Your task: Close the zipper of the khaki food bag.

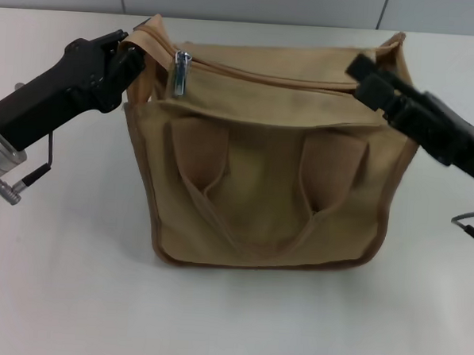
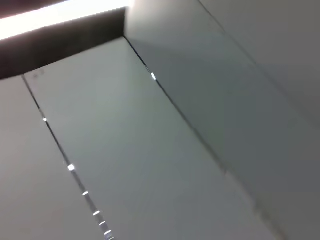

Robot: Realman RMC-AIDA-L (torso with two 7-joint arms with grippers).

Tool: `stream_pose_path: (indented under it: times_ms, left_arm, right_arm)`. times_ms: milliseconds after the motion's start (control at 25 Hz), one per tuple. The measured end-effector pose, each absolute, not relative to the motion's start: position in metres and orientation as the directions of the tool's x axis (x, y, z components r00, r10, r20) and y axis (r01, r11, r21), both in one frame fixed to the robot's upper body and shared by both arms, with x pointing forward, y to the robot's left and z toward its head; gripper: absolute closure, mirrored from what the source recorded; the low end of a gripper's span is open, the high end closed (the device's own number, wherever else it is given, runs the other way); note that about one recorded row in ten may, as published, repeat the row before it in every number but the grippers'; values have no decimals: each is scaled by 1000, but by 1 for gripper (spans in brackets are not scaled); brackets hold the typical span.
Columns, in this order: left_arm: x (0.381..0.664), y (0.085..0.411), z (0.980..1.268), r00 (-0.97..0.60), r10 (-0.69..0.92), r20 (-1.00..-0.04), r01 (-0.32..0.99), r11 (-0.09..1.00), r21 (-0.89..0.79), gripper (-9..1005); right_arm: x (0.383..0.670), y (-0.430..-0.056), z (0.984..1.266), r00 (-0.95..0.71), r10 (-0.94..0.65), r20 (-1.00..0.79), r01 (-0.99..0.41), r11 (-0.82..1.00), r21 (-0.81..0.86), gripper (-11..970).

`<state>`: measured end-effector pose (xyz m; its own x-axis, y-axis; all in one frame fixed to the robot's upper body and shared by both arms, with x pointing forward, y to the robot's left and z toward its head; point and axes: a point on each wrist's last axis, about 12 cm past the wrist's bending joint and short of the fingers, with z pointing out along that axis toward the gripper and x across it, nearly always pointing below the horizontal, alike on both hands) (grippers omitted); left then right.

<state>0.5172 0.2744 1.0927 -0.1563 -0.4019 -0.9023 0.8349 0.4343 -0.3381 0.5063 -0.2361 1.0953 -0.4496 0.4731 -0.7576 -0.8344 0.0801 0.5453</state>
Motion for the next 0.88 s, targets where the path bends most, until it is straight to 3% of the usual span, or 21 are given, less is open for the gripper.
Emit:
stream_pose_path:
  times_ms: [320, 880]
  left_arm:
    - [522, 273, 1093, -169, -401, -901, 827, 439, -350, 968]
    - [526, 266, 1093, -208, -393, -896, 831, 412, -374, 968]
  right_arm:
    - [529, -208, 1105, -671, 355, -651, -709, -48, 704, 131]
    - [536, -163, 1090, -736, 348, -581, -625, -17, 781, 131]
